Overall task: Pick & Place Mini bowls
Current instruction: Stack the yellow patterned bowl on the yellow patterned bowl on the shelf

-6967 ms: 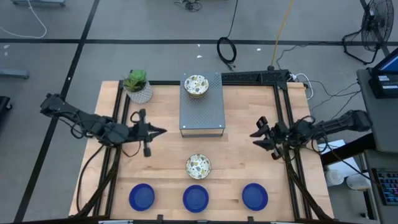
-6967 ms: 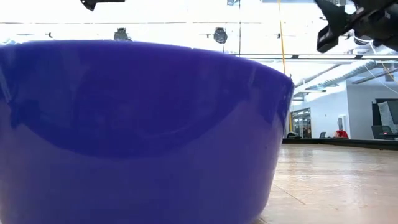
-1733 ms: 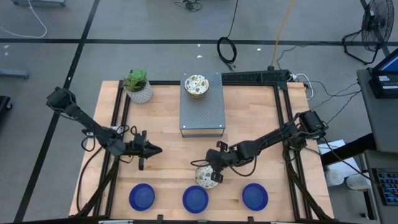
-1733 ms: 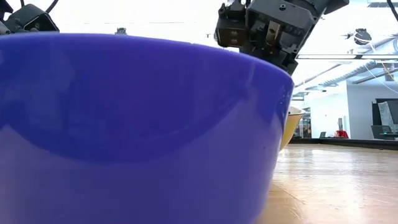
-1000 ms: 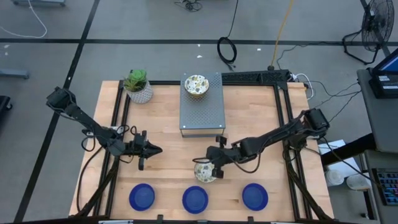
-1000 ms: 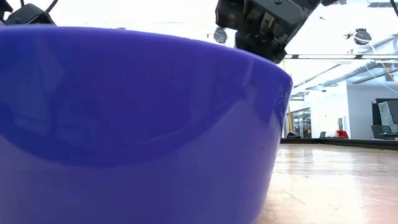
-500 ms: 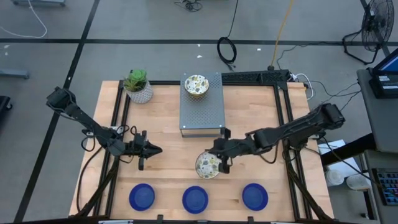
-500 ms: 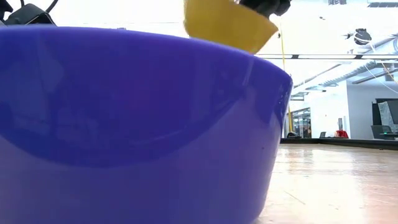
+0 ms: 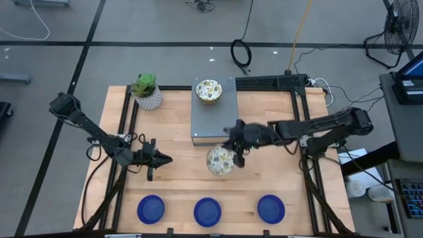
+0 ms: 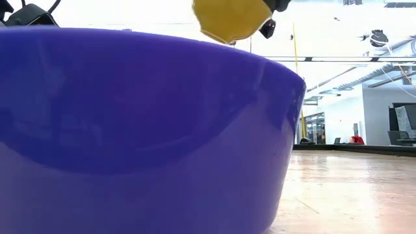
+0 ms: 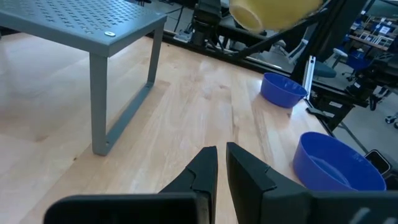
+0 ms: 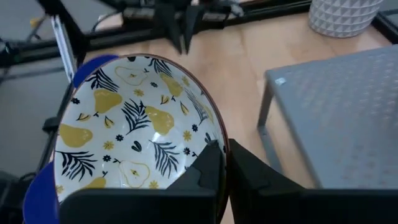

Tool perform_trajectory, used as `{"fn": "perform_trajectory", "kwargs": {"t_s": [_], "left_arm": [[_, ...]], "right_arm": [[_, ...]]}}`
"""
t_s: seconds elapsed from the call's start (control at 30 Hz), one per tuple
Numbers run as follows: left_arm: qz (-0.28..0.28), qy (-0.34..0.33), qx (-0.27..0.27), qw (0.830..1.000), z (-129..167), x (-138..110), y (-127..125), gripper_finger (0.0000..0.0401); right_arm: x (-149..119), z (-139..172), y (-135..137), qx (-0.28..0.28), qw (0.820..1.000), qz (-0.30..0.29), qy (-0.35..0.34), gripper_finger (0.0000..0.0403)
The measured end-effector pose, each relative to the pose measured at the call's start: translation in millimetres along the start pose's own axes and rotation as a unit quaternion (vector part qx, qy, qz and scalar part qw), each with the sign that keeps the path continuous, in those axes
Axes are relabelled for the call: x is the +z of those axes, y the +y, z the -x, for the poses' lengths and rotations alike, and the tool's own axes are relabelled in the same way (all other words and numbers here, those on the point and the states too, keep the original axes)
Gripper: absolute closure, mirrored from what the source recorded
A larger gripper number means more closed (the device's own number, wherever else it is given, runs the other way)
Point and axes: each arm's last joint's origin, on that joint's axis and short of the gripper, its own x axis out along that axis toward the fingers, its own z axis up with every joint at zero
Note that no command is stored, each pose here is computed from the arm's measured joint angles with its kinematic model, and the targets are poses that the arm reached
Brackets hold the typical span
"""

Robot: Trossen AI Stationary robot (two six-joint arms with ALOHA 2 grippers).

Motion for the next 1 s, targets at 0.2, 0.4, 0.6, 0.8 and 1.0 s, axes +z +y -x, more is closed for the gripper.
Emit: {"fn": "perform_trajectory", "kwargs": {"t_s": [0.2, 0.4, 0.6, 0.8, 1.0], "left_arm": [[0.001, 0.0, 0.0, 1.0, 0.0, 0.1, 0.0, 0.0364], [0.001, 0.0, 0.0, 1.0, 0.0, 0.1, -0.1, 0.0364], [0.001, 0.0, 0.0, 1.0, 0.0, 0.0, 0.0, 0.0364], [0.001, 0.0, 0.0, 1.0, 0.0, 0.1, 0.0, 0.0364], [0.001, 0.0, -0.001, 1.0, 0.0, 0.1, 0.0, 0.0364]], "right_arm": [[43.7, 10.0, -38.9, 0.016, 0.998, -0.038, -0.04, 0.0399], [104.2, 28.1, -77.4, 0.009, 0.994, -0.069, -0.088, 0.0399], [148.6, 34.8, -111.9, -0.042, 0.991, -0.1, -0.085, 0.0399], [175.7, 26.5, -136.7, -0.051, 0.988, -0.127, -0.074, 0.0399], [197.7, 29.1, -154.6, -0.041, 0.981, -0.148, -0.116, 0.0399]]}}
